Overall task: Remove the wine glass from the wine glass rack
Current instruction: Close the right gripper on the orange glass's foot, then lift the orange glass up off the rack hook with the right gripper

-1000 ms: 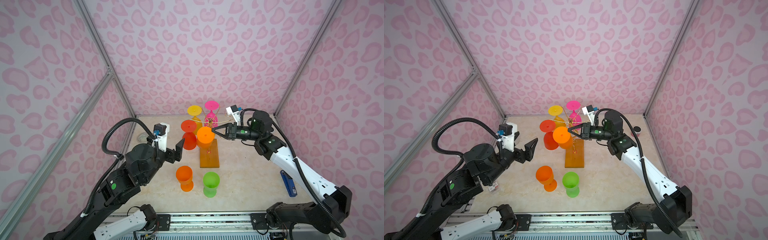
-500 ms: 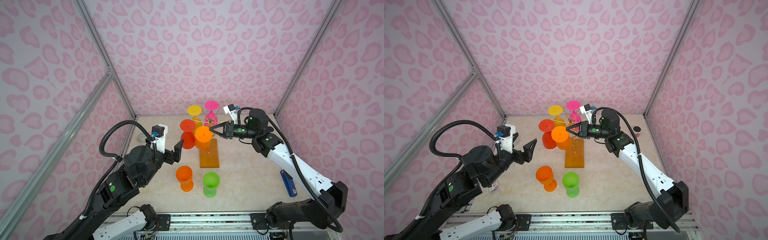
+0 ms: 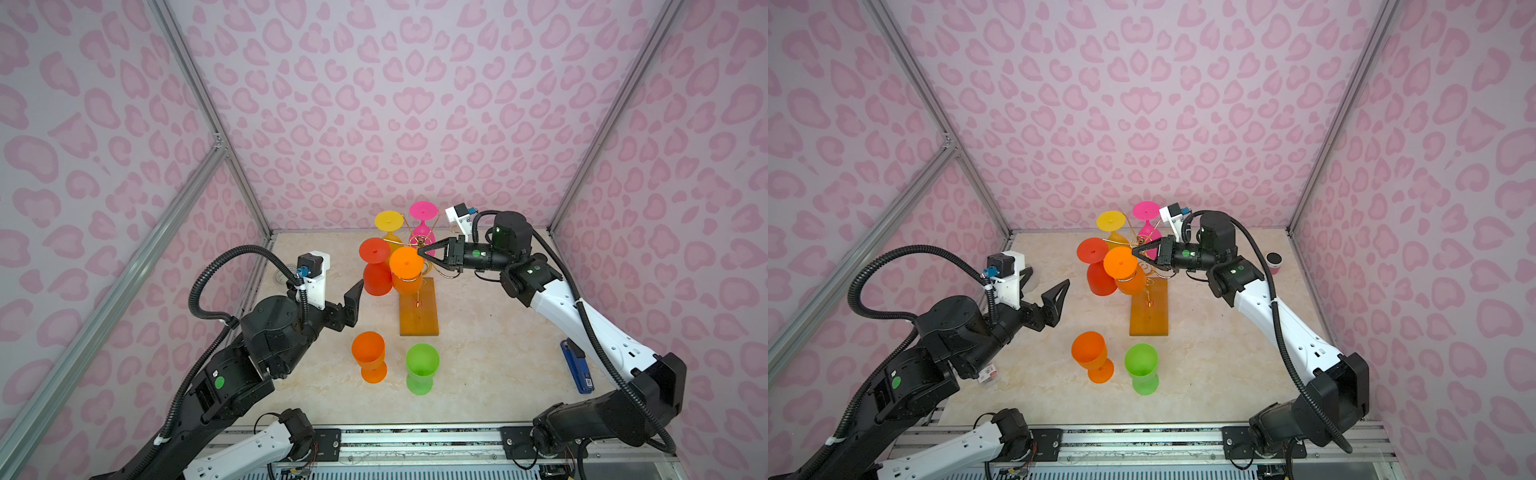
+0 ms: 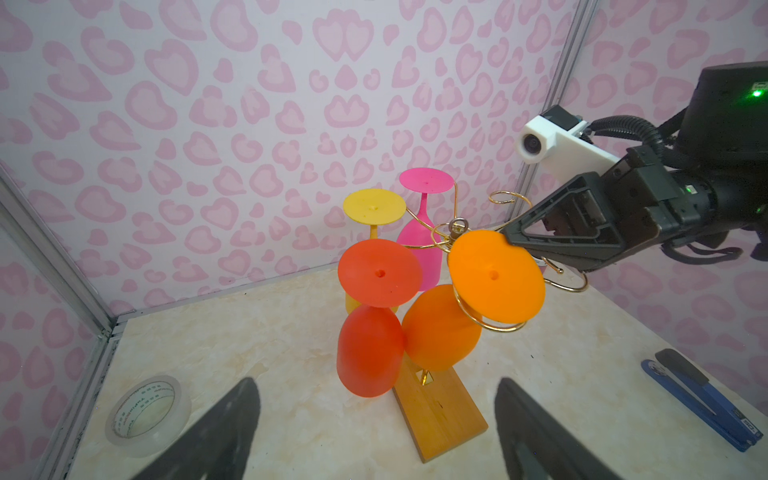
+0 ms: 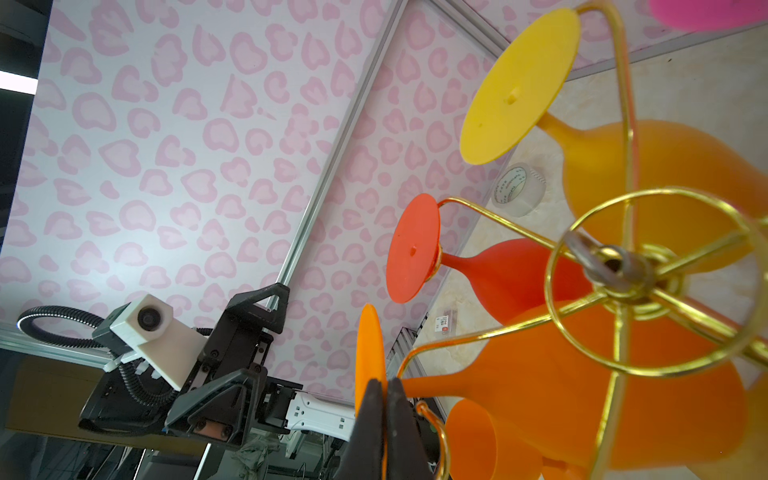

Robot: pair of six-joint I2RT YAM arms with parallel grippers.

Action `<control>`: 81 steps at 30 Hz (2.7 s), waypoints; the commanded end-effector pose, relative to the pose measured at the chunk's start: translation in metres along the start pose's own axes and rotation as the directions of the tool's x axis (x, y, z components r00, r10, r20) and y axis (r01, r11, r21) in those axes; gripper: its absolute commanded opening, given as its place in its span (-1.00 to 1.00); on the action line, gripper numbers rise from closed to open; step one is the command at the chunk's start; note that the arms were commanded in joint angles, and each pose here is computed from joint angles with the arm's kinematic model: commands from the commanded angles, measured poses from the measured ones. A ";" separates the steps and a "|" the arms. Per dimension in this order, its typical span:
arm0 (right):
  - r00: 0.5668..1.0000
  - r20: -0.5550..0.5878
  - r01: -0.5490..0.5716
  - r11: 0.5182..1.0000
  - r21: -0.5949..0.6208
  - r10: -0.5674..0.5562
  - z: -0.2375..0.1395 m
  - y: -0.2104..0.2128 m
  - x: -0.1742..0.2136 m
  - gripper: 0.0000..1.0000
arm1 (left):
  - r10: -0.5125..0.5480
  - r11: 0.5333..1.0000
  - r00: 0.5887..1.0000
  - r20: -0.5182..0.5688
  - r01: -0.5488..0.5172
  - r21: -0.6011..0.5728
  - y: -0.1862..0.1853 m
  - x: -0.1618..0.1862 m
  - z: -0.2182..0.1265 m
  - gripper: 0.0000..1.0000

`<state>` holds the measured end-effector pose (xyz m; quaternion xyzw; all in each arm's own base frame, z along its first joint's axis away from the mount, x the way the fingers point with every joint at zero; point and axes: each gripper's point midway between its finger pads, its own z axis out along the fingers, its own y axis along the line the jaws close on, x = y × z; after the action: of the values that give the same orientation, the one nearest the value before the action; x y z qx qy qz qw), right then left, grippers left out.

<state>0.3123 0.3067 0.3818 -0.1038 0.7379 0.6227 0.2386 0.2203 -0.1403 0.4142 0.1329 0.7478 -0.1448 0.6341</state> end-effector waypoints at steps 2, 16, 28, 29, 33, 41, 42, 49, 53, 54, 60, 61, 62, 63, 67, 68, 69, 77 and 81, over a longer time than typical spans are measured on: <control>1.000 0.025 -0.007 1.000 -0.017 0.007 -0.002 0.001 -0.007 -1.00 | -0.014 1.000 1.000 0.018 0.014 -0.011 0.002 -0.003 0.001 0.80; 0.997 0.060 -0.037 0.998 -0.052 0.041 -0.016 0.002 -0.011 -1.00 | -0.013 1.000 1.000 0.013 0.013 -0.007 0.001 -0.003 0.003 0.80; 0.995 0.079 -0.060 0.994 -0.090 0.068 -0.027 0.007 -0.009 -1.00 | -0.006 1.000 1.000 0.005 0.005 0.007 -0.005 -0.004 0.008 0.80; 0.994 0.082 -0.063 0.994 -0.092 0.071 -0.028 0.007 -0.009 -1.00 | -0.005 1.000 1.000 0.004 0.005 0.010 -0.005 -0.005 0.009 0.80; 0.992 0.090 -0.076 0.991 -0.114 0.086 -0.032 0.008 -0.010 -1.00 | -0.004 1.000 1.000 0.005 0.004 0.016 -0.007 -0.006 0.010 0.80; 0.990 0.101 -0.081 0.989 -0.121 0.093 -0.040 0.008 -0.008 -1.00 | 0.004 1.000 1.000 -0.008 -0.004 0.027 -0.011 -0.006 0.016 0.80; 0.990 0.102 -0.080 0.989 -0.121 0.092 -0.041 0.009 -0.007 -1.00 | 0.005 1.000 1.000 -0.009 -0.005 0.029 -0.012 -0.006 0.017 0.80; 0.989 0.111 -0.079 0.989 -0.121 0.093 -0.047 0.009 -0.005 -1.00 | 0.006 0.999 1.000 -0.015 -0.006 0.037 -0.015 -0.006 0.021 0.80; 0.989 0.113 -0.079 0.988 -0.131 0.094 -0.049 0.011 -0.002 -1.00 | 0.006 0.999 1.000 -0.017 -0.005 0.041 -0.017 -0.007 0.023 0.80; 0.989 0.114 -0.079 0.988 -0.131 0.094 -0.050 0.011 -0.002 -1.00 | 0.005 0.999 1.000 -0.017 -0.004 0.043 -0.017 -0.007 0.023 0.80; 0.988 0.122 -0.074 0.989 -0.130 0.090 -0.056 0.012 0.002 -1.00 | 0.005 0.999 1.000 -0.018 -0.004 0.054 -0.021 -0.009 0.026 0.80; 0.988 0.122 -0.076 0.989 -0.130 0.092 -0.056 0.012 0.003 -1.00 | 0.006 0.998 1.000 -0.020 -0.005 0.055 -0.021 -0.008 0.027 0.80; 0.988 0.124 -0.075 0.989 -0.131 0.092 -0.057 0.012 0.004 -1.00 | 0.007 0.998 1.000 -0.020 -0.005 0.056 -0.022 -0.008 0.027 0.80; 0.988 0.123 -0.074 0.989 -0.131 0.090 -0.058 0.013 0.005 -1.00 | 0.007 0.998 1.000 -0.021 -0.006 0.056 -0.022 -0.008 0.028 0.80; 0.989 0.120 -0.069 0.989 -0.134 0.086 -0.060 0.016 0.008 -1.00 | 0.006 0.998 1.000 -0.021 -0.005 0.059 -0.023 -0.008 0.029 0.80; 0.989 0.120 -0.069 0.989 -0.134 0.086 -0.061 0.016 0.009 -1.00 | 0.007 0.998 1.000 -0.023 -0.005 0.060 -0.023 -0.008 0.030 0.80; 0.989 0.120 -0.066 0.989 -0.135 0.082 -0.062 0.017 0.010 -1.00 | 0.006 0.998 1.000 -0.023 -0.005 0.061 -0.024 -0.008 0.030 0.80; 0.990 0.111 -0.069 0.989 -0.131 0.084 -0.065 0.015 0.020 -1.00 | 0.003 0.997 1.000 -0.020 -0.001 0.074 -0.027 -0.010 0.032 0.80; 0.991 0.106 -0.069 0.991 -0.115 0.081 -0.069 0.014 0.027 -1.00 | 0.000 0.997 1.000 -0.017 0.002 0.079 -0.029 -0.011 0.035 0.80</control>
<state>0.2727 0.2473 0.3900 -0.0419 0.6907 0.6781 0.2476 0.2418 -0.1777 0.4063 0.1632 0.7623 -0.1586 0.6059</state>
